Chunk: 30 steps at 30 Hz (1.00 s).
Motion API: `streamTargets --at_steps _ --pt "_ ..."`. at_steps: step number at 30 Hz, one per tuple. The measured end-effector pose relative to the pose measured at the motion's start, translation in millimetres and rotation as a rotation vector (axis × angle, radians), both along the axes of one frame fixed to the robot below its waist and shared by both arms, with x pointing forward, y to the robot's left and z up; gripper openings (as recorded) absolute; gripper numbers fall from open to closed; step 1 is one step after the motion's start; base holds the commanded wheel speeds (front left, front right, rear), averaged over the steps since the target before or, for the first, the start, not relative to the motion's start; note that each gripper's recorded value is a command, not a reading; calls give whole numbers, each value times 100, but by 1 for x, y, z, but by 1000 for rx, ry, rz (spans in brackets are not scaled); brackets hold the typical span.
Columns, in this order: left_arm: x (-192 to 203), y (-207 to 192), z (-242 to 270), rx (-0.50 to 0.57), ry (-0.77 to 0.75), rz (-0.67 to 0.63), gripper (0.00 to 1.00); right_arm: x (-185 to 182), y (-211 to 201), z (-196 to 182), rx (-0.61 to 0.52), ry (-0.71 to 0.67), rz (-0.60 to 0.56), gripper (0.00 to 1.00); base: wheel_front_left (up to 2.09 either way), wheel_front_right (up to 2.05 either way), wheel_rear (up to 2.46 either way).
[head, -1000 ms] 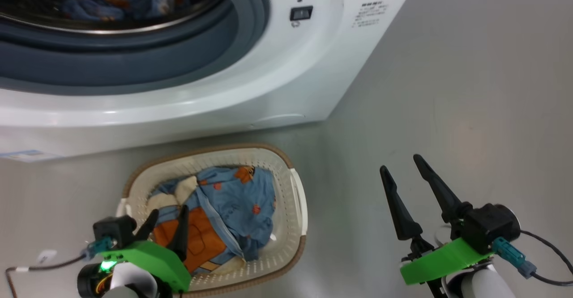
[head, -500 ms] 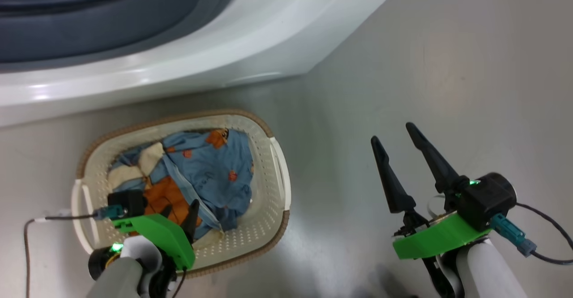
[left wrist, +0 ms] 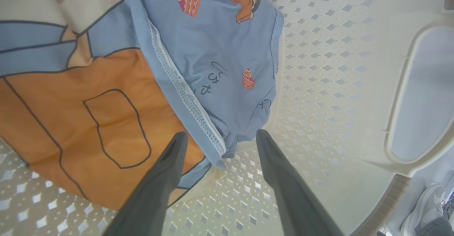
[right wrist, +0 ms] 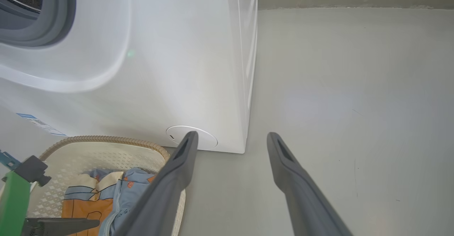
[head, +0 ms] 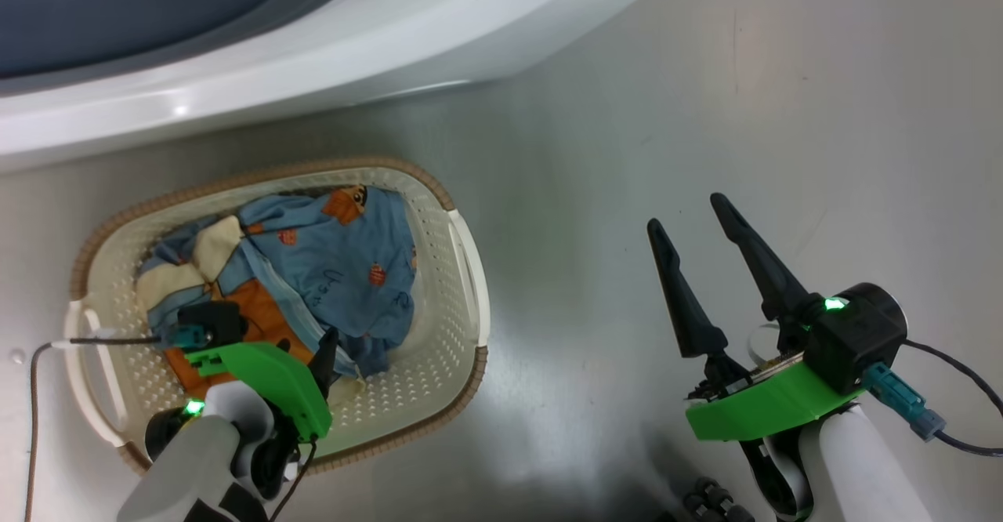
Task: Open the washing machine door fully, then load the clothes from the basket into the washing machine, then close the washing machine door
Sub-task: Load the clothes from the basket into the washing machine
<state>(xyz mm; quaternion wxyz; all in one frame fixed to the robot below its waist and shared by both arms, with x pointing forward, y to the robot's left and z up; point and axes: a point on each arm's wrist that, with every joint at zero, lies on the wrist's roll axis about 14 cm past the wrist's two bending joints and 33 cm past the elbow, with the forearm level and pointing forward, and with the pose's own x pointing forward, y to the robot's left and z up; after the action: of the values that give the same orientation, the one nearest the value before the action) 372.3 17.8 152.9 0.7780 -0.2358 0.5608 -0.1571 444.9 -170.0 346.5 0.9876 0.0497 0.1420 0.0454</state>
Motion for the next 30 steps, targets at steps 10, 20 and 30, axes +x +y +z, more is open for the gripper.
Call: streamTargets --at_steps 10,20,30 --pt "-10 0 -25 27 49 -49 100 6 -6 -12 -14 14 -8 100 0 0 0" --pt "-4 11 -42 81 42 -44 100 8 -7 -22 -20 29 -8 100 0 0 0" --pt "-6 0 -45 64 47 -55 100 7 -9 -27 -25 41 -13 100 0 0 0"
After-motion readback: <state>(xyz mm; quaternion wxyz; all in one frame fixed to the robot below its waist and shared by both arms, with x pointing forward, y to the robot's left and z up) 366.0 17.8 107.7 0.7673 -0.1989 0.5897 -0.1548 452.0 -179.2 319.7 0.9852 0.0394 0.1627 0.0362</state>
